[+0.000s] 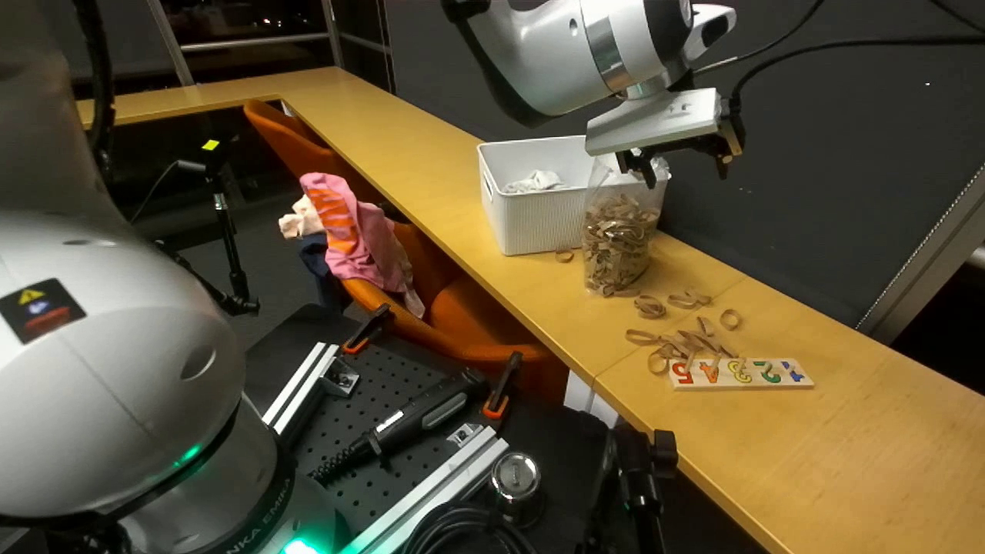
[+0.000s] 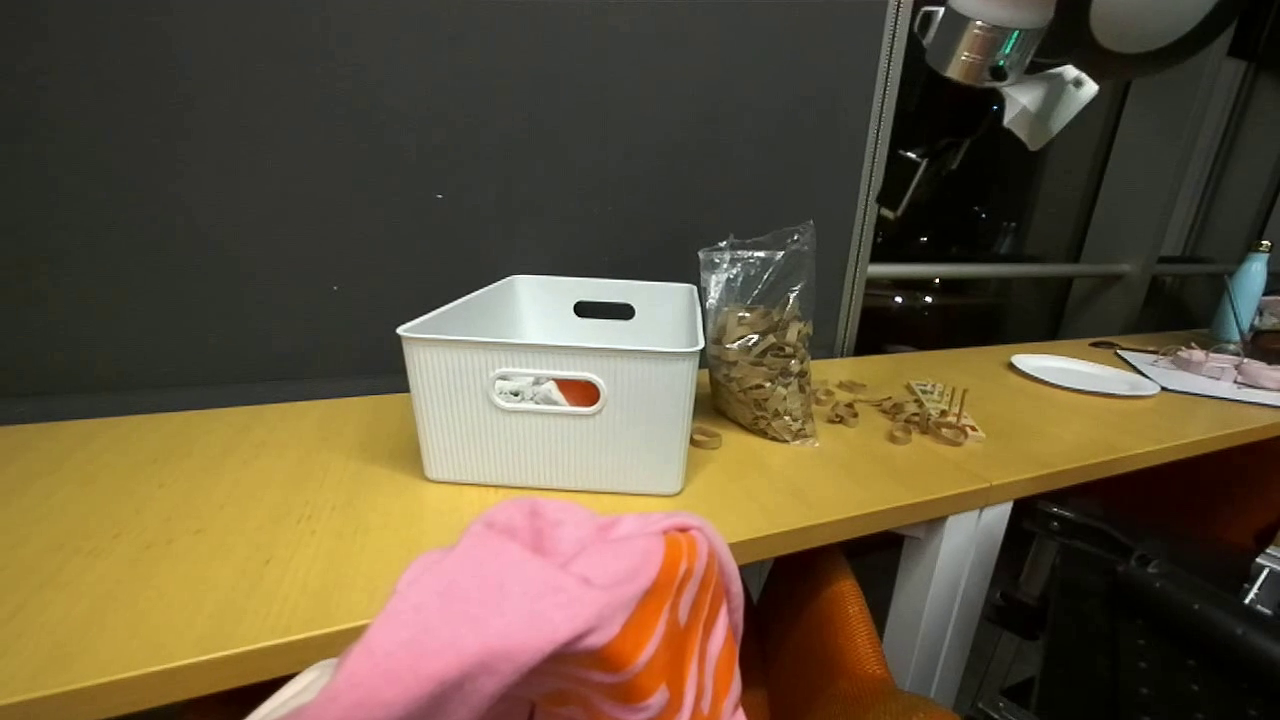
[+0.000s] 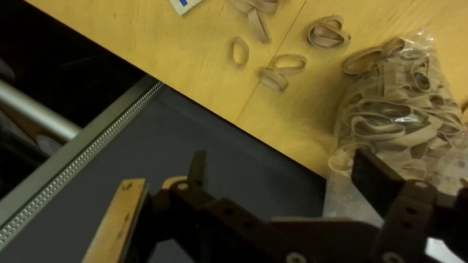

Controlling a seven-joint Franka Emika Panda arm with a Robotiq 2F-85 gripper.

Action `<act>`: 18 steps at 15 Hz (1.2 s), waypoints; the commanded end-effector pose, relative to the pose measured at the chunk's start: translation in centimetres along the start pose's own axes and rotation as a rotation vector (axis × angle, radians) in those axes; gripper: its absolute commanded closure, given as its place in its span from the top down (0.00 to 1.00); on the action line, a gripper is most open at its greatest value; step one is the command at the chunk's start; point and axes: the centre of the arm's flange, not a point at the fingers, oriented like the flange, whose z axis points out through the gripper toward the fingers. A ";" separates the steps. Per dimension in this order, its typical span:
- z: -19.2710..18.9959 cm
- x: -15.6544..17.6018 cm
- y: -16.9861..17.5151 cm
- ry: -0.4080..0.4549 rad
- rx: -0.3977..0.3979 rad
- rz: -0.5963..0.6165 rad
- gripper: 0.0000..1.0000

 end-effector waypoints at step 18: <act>15.7 -2.9 3.1 -0.438 0.374 0.129 1.00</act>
